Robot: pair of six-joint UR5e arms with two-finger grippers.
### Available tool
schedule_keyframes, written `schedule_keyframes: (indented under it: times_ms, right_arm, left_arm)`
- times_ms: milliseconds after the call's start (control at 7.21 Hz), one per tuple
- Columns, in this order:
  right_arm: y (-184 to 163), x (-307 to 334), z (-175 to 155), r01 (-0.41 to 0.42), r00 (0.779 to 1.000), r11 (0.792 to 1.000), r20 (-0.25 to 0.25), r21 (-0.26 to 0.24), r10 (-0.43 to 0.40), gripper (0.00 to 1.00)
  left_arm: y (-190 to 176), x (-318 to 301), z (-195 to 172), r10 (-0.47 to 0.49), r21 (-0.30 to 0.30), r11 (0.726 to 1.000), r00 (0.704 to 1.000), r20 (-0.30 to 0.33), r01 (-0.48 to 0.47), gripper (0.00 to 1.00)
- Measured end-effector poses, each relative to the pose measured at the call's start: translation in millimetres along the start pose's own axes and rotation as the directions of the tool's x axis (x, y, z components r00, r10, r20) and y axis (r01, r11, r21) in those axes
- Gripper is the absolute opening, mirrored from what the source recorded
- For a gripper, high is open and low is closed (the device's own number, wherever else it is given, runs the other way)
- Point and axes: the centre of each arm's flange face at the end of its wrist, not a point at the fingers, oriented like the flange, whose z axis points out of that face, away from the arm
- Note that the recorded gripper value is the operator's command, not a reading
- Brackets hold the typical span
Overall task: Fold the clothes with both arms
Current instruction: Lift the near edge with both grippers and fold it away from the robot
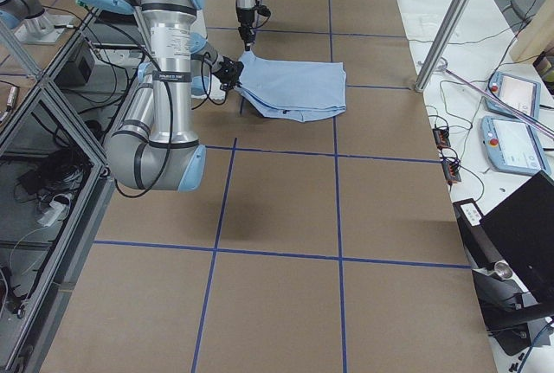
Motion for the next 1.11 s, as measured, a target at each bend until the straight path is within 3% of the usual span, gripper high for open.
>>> schedule_keyframes:
  times_ms: [277,555,1110]
  right_arm:
    - [-51,-37,16,0.075,0.997,0.993,-0.023,0.088,-0.073,0.00]
    - [-110,-92,58,0.104,0.992,0.987,-0.078,0.119,-0.095,0.00]
    - [-238,-165,148,0.118,0.977,0.985,-0.194,0.129,-0.092,0.00]
  left_arm:
    - [-62,58,-42,0.093,0.128,0.989,0.992,-0.090,-0.081,0.00]
    - [-120,91,-63,0.162,0.245,0.960,0.981,-0.103,-0.133,0.00]
    - [-212,128,-18,0.193,0.363,0.919,0.978,-0.076,-0.153,0.00]
